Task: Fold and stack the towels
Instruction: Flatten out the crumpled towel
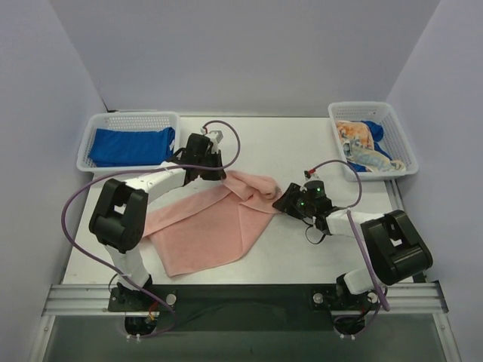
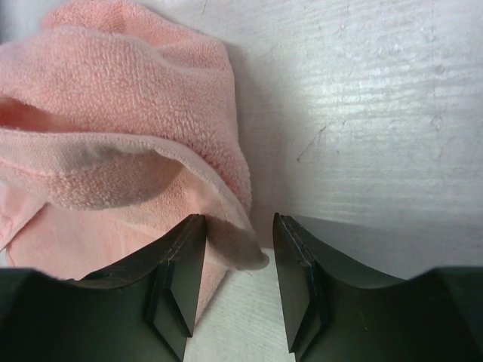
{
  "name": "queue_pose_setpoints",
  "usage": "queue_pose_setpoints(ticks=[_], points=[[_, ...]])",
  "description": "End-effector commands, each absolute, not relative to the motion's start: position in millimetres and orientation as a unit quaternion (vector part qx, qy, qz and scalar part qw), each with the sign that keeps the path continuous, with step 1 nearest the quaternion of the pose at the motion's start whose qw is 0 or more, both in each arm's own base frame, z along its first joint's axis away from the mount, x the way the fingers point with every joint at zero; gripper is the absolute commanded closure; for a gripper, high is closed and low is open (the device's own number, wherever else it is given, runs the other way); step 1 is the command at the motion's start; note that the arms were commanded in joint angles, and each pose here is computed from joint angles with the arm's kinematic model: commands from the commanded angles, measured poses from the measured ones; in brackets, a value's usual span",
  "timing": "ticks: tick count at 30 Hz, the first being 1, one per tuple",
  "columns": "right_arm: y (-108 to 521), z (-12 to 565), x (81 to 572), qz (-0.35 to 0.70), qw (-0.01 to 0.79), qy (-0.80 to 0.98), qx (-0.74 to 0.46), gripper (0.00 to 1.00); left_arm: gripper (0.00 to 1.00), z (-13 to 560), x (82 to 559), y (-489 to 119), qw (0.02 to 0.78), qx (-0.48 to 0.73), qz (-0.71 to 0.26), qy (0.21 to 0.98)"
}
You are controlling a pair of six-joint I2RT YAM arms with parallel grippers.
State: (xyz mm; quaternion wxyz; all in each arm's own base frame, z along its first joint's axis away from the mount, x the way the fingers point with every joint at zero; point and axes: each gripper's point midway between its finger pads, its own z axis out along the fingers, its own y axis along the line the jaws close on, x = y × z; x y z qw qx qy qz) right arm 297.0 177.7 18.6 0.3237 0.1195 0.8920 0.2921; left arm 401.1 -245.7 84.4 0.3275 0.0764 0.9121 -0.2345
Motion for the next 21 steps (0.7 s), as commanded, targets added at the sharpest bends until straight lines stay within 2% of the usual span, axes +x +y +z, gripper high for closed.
queue_pose_setpoints(ticks=[1, 5, 21], points=[[176, 13, 277, 0.300, 0.295, 0.900, 0.116, 0.60, 1.00, 117, 409, -246, 0.363, 0.074, -0.252, 0.894], [178, 22, 277, 0.314, 0.302, 0.894, 0.106, 0.67, 1.00, 120, 409, -247, 0.365, 0.074, -0.256, 0.892], [179, 38, 290, 0.369, 0.333, 0.860, 0.121, 0.73, 1.00, 126, 410, -247, 0.369, 0.073, -0.258, 0.890]])
